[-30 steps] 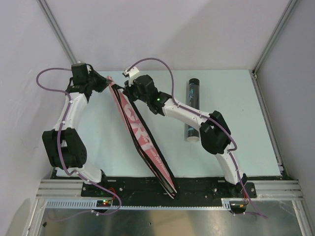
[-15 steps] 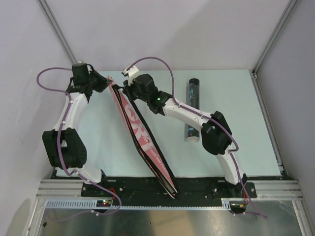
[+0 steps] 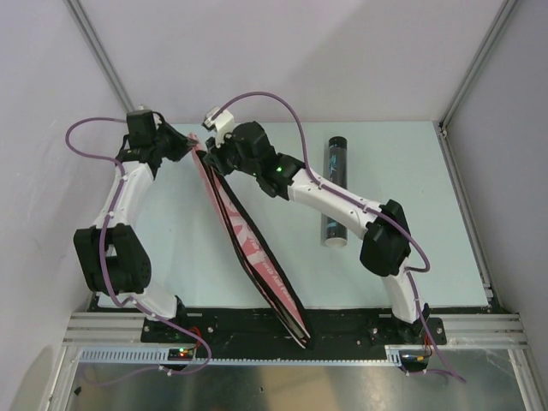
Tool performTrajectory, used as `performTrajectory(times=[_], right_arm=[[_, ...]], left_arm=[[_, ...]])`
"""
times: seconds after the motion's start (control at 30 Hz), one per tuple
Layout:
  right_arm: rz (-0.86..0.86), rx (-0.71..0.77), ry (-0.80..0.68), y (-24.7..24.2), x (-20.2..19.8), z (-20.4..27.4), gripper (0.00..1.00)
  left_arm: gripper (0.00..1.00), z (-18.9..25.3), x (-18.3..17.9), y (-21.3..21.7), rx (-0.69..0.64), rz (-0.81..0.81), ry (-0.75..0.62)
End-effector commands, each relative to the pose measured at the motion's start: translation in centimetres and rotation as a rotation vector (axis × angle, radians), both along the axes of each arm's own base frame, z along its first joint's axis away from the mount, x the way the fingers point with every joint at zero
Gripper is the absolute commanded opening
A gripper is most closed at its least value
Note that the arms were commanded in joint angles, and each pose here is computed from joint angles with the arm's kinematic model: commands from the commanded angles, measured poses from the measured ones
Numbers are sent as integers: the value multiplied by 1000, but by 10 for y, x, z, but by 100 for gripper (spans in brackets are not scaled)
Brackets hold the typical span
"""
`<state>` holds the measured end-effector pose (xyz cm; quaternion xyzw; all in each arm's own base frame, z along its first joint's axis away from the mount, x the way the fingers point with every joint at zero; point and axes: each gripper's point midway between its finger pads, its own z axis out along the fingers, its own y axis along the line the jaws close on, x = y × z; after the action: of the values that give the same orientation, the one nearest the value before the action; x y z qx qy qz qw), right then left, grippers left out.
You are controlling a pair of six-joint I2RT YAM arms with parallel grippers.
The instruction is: Pack up the badminton gear
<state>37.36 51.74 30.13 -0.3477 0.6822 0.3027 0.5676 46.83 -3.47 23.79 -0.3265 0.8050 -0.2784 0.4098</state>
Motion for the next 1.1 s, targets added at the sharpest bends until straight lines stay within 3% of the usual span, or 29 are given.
performTrajectory(times=[0.0, 0.2, 0.37, 0.43, 0.6, 0.7, 0.83, 1.07], right_arm=[[165, 49, 86, 14, -46, 34, 2], [180, 63, 294, 32, -56, -5, 21], [112, 68, 439, 32, -46, -33, 19], [90, 60, 451, 29, -44, -37, 24], [98, 36, 486, 16, -47, -31, 48], [136, 70, 472, 6, -50, -9, 57], [147, 125, 453, -9, -42, 17, 60], [118, 234, 464, -31, -8, 30, 56]], left_arm=[[0, 1, -6, 1, 25, -3, -3], [0, 0, -6, 0, 12, -4, 0], [0, -1, -8, 4, 30, 3, -1], [0, -1, -8, 6, 32, 3, -3], [0, -4, -8, 2, 20, -27, 0], [0, -4, -8, -1, 23, -55, -4], [0, 0, -10, -2, 40, -77, -26], [0, 3, -10, -11, 36, -146, -51]])
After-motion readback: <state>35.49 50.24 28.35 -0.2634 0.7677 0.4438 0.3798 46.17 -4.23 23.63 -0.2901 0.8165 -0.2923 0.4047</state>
